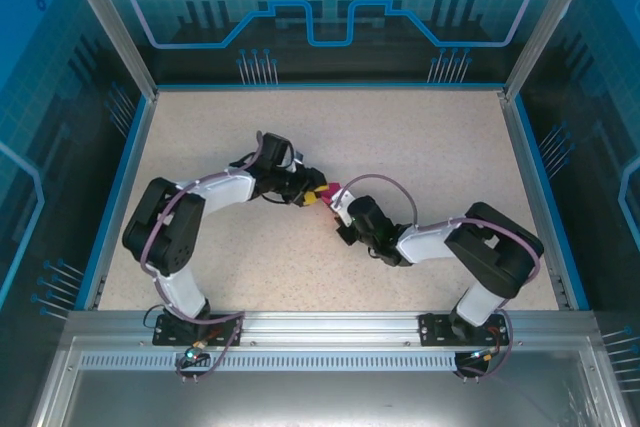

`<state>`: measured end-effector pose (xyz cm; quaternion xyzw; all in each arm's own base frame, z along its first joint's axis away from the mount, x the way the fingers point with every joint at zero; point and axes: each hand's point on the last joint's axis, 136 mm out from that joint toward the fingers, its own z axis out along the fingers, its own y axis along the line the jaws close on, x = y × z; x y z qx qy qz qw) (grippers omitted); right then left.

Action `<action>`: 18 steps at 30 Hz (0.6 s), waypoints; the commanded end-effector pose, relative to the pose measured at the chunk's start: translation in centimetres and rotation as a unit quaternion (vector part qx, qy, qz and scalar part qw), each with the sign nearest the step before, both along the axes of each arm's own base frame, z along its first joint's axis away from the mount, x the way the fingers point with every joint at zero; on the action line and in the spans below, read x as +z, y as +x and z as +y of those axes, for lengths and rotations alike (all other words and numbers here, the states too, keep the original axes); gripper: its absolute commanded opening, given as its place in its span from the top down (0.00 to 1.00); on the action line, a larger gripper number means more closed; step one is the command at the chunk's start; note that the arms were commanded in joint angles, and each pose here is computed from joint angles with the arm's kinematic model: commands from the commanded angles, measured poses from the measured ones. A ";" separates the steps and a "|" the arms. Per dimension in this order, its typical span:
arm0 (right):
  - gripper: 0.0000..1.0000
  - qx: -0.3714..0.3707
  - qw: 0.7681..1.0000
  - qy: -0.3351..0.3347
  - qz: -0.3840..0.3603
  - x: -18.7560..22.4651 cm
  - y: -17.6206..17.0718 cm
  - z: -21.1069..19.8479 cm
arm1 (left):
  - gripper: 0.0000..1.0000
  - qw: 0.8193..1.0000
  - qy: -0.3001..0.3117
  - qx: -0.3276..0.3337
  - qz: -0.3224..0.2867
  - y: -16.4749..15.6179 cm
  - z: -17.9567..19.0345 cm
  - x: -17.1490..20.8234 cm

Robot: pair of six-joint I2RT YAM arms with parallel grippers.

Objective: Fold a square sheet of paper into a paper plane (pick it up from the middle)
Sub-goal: Fold the wing for the fifth time at the center of the table.

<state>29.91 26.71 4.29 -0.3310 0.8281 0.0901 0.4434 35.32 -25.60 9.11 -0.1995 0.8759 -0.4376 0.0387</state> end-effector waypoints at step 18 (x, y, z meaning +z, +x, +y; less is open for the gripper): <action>0.94 0.002 0.958 0.202 0.205 0.8 -2.1 2.0 | 0.62 0.997 -0.038 0.008 -0.069 -4.2 0.9 -1.1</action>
